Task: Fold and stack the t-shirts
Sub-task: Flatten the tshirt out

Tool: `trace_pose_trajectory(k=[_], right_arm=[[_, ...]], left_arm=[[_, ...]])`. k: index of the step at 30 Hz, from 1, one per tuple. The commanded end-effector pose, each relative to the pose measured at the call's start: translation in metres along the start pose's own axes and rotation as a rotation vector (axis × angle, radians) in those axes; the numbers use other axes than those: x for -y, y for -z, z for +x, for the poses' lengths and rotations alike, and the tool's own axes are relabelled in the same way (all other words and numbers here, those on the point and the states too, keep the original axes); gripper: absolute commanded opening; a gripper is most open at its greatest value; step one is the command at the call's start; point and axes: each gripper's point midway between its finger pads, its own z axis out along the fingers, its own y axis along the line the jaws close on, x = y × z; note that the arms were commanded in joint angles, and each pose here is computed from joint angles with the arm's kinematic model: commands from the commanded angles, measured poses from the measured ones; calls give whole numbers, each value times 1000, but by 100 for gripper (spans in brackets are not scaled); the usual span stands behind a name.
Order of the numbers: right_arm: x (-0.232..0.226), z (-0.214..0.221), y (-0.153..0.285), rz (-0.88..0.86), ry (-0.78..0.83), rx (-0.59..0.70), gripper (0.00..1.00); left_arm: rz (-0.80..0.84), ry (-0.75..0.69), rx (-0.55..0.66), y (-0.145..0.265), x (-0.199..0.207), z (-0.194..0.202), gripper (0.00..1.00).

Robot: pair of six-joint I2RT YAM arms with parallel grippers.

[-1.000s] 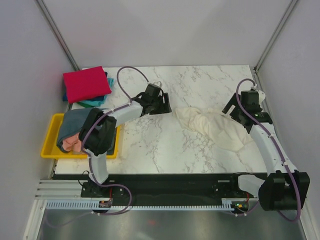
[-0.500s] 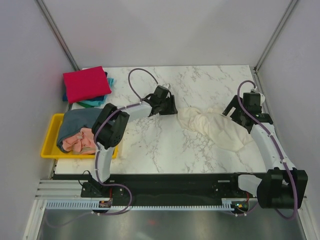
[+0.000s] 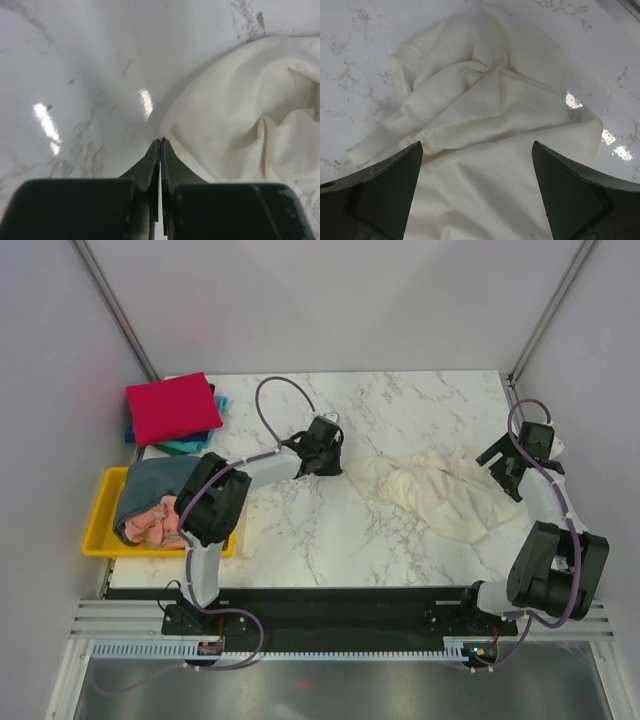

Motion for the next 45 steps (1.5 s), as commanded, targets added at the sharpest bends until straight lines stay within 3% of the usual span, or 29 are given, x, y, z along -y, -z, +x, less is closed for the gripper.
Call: trace_pose_trajectory(k=[1, 5, 11, 15, 22, 34, 36, 40, 45], right_arm=[[-14, -37, -7, -23, -36, 74, 98], [-16, -41, -24, -10, -21, 53, 95], [-29, -39, -44, -53, -11, -2, 78], [-28, -35, -56, -42, 7, -27, 75], [-42, -10, -69, -91, 18, -96, 52], [-39, 11, -66, -95, 30, -114, 47], [-39, 12, -65, -105, 32, -115, 41], [-40, 19, -65, -119, 40, -131, 18], [-42, 14, -56, -132, 45, -108, 4]], left_arm=[[-124, -37, 186, 88, -16, -61, 2], [-240, -95, 217, 145, -42, -69, 2], [-182, -122, 122, 169, -37, -43, 2], [-184, -146, 104, 177, -41, -35, 2], [-145, -133, 71, 172, -35, -26, 2], [-144, -121, 65, 170, -36, -23, 2], [-142, -116, 59, 168, -36, -21, 2], [-147, -115, 59, 168, -37, -20, 2], [-157, -117, 63, 168, -39, -21, 2]])
